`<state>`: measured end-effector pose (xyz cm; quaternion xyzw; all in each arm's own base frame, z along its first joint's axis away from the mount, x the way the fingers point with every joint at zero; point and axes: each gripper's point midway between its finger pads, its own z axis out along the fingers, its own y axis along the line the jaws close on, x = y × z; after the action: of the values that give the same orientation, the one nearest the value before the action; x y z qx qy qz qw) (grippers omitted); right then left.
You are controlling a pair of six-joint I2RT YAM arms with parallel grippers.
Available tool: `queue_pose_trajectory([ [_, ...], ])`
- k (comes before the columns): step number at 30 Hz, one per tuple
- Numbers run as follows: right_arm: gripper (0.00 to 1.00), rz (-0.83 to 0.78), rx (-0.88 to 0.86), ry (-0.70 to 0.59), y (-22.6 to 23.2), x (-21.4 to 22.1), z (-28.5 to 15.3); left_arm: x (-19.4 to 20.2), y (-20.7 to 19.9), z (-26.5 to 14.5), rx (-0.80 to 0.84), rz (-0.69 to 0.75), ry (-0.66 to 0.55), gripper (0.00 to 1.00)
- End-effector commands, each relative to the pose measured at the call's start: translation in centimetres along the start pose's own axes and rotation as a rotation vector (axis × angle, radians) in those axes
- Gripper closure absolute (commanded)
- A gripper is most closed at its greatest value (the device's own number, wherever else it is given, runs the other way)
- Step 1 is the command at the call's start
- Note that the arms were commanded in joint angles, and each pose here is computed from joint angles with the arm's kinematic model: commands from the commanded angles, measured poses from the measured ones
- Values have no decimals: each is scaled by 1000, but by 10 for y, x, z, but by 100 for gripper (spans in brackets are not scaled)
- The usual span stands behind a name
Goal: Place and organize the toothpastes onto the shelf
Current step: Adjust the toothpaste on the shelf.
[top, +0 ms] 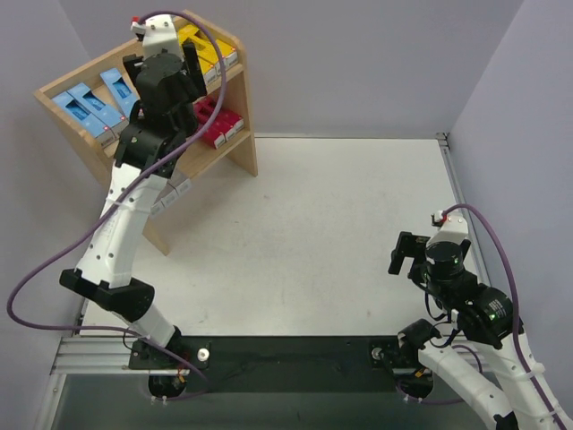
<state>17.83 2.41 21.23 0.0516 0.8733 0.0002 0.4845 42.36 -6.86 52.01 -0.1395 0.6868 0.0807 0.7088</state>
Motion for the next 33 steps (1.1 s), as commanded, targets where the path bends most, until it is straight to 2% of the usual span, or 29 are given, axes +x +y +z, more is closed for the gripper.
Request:
queue_pose_trajectory([
  [1, 5, -23, 37, -2, -6, -3, -1, 0, 12, 9, -128, 37, -12, 22],
  [11, 5, -21, 53, 5, -9, -6, -3, 31, 17, 38, -252, 61, 33, 22],
  [21, 5, -18, 63, 16, -10, -7, -5, 63, 52, 54, -384, 42, 100, 22],
  [33, 5, -13, 54, 18, -9, -9, -9, 61, 98, 53, -577, 61, 87, 21],
])
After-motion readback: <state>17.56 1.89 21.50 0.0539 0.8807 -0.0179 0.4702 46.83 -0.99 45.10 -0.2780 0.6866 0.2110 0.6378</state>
